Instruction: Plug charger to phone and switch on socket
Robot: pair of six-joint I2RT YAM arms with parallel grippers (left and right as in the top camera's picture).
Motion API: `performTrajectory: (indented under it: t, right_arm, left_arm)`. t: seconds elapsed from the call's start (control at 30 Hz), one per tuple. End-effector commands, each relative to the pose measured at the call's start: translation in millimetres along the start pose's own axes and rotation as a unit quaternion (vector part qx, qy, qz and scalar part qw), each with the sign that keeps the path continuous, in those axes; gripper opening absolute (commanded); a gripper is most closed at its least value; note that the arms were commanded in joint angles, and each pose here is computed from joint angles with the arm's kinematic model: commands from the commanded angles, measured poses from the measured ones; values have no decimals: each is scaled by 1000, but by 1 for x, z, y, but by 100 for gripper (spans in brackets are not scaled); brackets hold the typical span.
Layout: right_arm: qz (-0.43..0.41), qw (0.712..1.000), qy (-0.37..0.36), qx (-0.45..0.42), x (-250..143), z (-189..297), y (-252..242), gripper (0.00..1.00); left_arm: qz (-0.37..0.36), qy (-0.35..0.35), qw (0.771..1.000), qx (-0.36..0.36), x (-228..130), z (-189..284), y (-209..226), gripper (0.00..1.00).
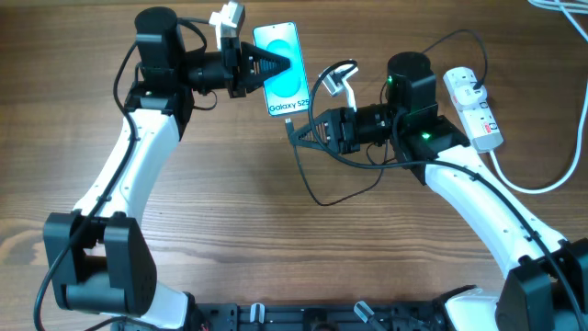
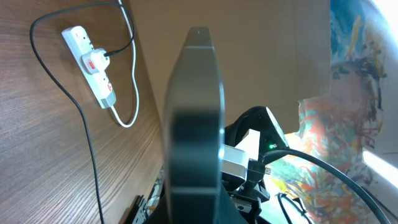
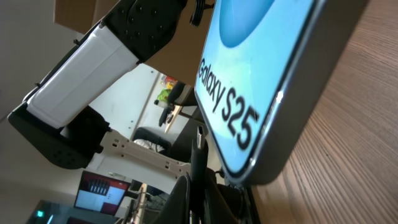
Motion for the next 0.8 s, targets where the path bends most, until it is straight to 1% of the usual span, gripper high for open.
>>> performTrajectory:
  t: [0.0, 0.57, 0.67, 0.77]
  right_arm:
    - [10, 1000, 4, 10, 2, 0, 9, 4]
    - [6, 1000, -15, -3, 8, 0, 9, 4]
    - [6, 1000, -15, -3, 8, 0, 9, 4]
    - [6, 1000, -20, -9, 9, 0, 8, 4]
  left_arm:
    - [-13, -11, 1000, -2, 2, 8, -14, 4]
    - [-10, 0, 1000, -7, 0, 7, -14, 4]
    - [14, 0, 1000, -7, 0, 7, -14, 4]
    - [15, 0, 1000, -7, 0, 7, -14, 4]
Point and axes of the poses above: each gripper's point midway between its finger pads, its own z axis back along the fingers, its own y axis along the line the jaws close on, x = y × z, the point moved 9 cm from there along z, back along the fingers, and after that the axes turned 1 degree about z, right-handed, at the moved point
